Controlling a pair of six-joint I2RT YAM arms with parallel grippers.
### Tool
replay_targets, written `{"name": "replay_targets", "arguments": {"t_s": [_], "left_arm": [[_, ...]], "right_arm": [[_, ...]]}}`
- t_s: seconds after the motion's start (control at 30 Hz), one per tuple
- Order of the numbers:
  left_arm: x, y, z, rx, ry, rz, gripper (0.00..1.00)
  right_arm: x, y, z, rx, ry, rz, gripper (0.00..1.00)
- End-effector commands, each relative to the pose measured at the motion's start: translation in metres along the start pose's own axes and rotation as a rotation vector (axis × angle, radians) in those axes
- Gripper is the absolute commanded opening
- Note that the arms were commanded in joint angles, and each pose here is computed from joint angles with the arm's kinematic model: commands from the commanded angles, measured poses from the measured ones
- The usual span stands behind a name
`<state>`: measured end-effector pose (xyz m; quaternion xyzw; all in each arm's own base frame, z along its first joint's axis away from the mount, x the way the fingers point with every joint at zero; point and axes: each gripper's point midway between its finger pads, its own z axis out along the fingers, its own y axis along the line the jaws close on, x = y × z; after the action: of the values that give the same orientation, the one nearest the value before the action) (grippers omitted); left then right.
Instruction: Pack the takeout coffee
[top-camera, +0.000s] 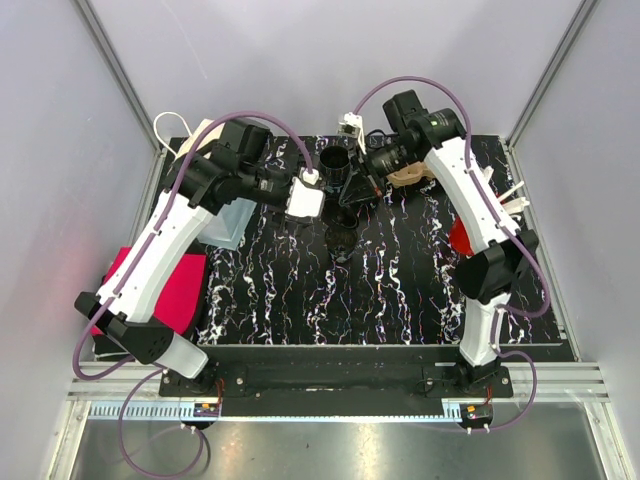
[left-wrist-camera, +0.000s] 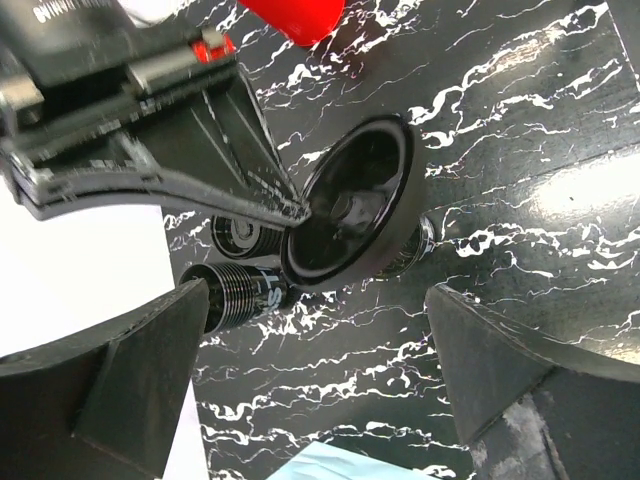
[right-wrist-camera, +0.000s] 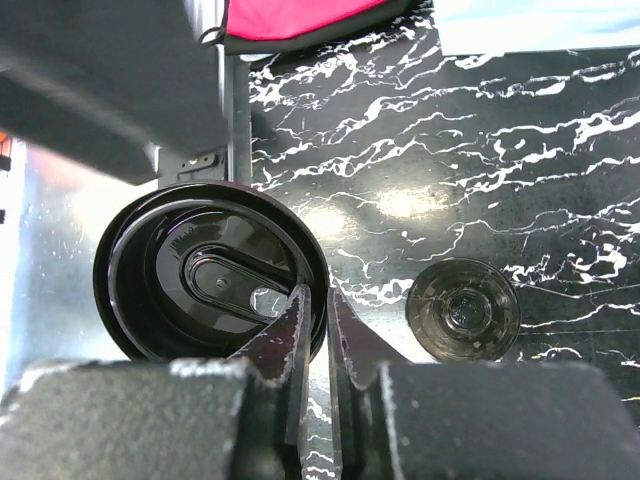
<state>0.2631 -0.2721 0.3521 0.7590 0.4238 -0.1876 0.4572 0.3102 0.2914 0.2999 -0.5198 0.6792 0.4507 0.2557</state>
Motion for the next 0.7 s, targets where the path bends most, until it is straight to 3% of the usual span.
{"name": "replay_targets", "arguments": {"t_s": [0.0,0.3,0.67], "left_arm": [[-0.014,-0.005,0.001,0.031,-0.070,0.060,0.96],[-0.027,-0.010,0.005,0.057,-0.146,0.001,0.83],[-0.035,-0.018,0.016,0.095,-0.173,-0.031,0.76]], "right_arm": [[0.016,0.077,-0.026,-0.115,0.052,0.106,0.12],[0.005,0.078,-0.029,-0.106,0.028,0.086,0.11],[-0.001,0.069,-0.024,-0.118,0.018,0.112,0.10]]}}
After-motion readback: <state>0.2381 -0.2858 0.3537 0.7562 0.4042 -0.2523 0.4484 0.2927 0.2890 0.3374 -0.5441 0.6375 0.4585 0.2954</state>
